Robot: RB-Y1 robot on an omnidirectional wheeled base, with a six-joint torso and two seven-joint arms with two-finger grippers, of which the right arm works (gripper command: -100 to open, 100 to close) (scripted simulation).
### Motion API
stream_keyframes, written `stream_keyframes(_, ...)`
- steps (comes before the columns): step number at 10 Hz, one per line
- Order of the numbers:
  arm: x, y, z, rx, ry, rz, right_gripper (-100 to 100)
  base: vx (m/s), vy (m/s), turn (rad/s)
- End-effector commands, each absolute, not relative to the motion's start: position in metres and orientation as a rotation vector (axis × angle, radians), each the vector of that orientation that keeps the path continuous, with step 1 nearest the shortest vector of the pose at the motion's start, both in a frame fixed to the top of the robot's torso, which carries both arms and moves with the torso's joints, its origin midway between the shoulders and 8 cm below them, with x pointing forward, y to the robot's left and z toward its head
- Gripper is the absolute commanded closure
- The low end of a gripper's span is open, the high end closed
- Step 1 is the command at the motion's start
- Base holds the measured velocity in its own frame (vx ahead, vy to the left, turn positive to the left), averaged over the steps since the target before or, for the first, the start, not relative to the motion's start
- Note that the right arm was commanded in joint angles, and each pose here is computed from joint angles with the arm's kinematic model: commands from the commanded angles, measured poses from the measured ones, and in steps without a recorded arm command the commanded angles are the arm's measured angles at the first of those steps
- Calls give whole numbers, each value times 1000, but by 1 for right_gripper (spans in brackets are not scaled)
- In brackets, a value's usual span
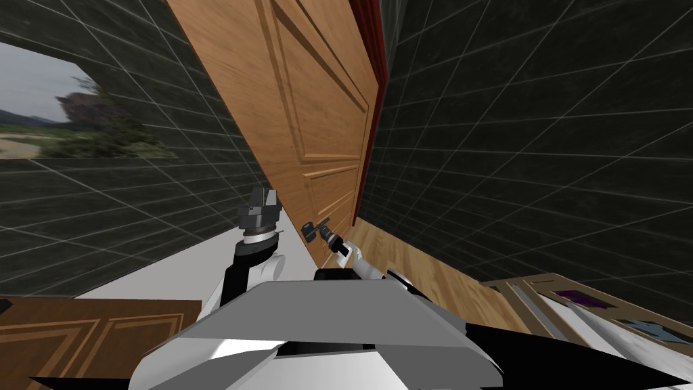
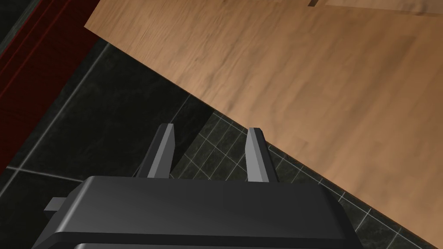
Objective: Push the door open
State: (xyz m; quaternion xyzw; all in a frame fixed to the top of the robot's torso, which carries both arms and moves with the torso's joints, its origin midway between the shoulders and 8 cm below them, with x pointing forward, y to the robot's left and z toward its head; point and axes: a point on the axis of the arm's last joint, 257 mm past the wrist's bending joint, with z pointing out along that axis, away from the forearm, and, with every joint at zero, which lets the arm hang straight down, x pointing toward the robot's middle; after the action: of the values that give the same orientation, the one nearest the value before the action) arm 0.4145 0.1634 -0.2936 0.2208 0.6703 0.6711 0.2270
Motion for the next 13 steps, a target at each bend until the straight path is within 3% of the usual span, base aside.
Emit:
stream_keyframes(1,414,162,-296,609,1851,1845,100,-9,-14,-4)
stream_keyframes(4,414,157,-299,615,1853,1830,100,9,28,-20)
stream_keyframes(13,414,132,-312,645,1842,1761,100,88,183,-112)
